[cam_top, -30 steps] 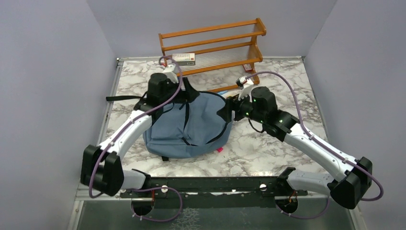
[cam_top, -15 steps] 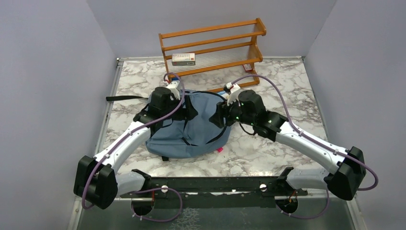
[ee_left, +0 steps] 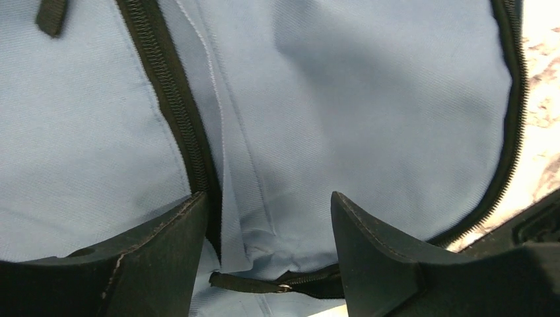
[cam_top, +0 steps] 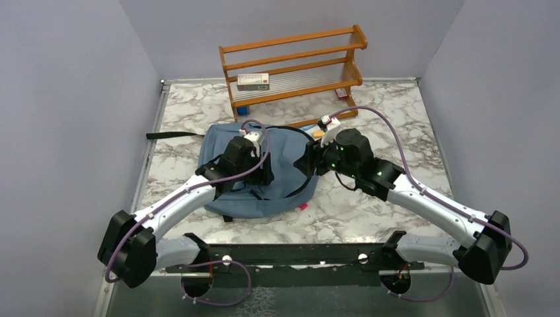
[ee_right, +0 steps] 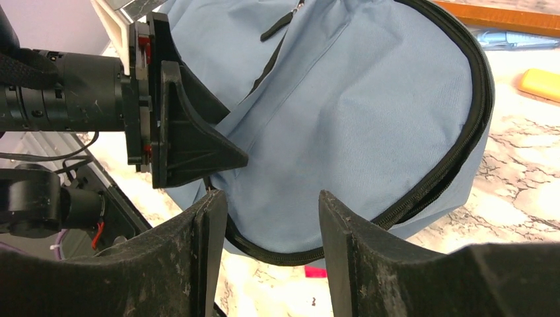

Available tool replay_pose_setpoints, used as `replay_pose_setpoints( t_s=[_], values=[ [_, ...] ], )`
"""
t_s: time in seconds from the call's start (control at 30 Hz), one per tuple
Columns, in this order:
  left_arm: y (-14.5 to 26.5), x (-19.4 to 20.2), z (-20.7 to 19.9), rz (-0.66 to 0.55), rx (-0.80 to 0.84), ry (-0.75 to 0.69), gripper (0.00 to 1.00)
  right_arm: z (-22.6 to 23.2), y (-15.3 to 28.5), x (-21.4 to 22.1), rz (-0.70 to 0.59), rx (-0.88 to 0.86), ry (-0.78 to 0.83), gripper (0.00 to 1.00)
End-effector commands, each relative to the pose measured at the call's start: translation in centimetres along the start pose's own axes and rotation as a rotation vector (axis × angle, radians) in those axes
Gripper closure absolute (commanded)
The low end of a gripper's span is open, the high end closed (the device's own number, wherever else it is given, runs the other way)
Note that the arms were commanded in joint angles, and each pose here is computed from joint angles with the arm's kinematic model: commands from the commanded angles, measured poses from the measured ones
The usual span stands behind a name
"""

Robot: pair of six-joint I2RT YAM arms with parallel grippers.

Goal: Pack the student bag
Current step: Zip the student bag at the center of the board.

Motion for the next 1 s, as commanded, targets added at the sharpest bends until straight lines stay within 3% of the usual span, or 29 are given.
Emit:
replay_pose_setpoints(
  t_s=[0.0, 0.23, 0.43, 0.5, 0.57, 0.73, 0.97],
  values=[
    [0.0, 0.3, 1.1, 0.009, -0.119, -0.042, 0.34, -0.1, 0.2, 0.0, -0.030, 0.005, -0.012, 0.43],
    [-1.1, 1.2, 0.9, 0.068, -0.151, -0.095, 0.53, -0.1, 0.2, 0.3, -0.021, -0.006, -0.017, 0.43],
    [-1.3, 1.0, 1.4, 0.076, -0.206, -0.120, 0.77, -0.3, 0.4, 0.7, -0.013, 0.006, -0.021, 0.43],
    [-1.2, 0.5, 1.4, 0.061, -0.216, -0.133, 0.93, -0.3, 0.5, 1.0, -0.006, -0.015, -0.008, 0.43],
    [-1.0, -0.4, 1.1, 0.035, -0.212, -0.139, 1.00, 0.0, 0.5, 1.1, 0.006, -0.054, 0.014, 0.43],
    [-0.1, -2.6, 0.3, -0.040, -0.186, -0.115, 1.00, 1.1, -0.1, 1.3, 0.064, -0.197, 0.085, 0.44],
    [1.5, -4.4, 0.4, -0.118, -0.153, -0.056, 1.00, 2.3, -1.4, 1.6, 0.114, -0.352, 0.125, 0.56]
  ],
)
Point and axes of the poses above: each gripper's point midway between its finger pads, its own y axis back along the fingers, its own z axis along the line the jaws close on, x = y × z, the point moved 8 cm from there along y, back along the fingers, and after that the axes turned 6 degrees about -y, right-handed, at the moved point
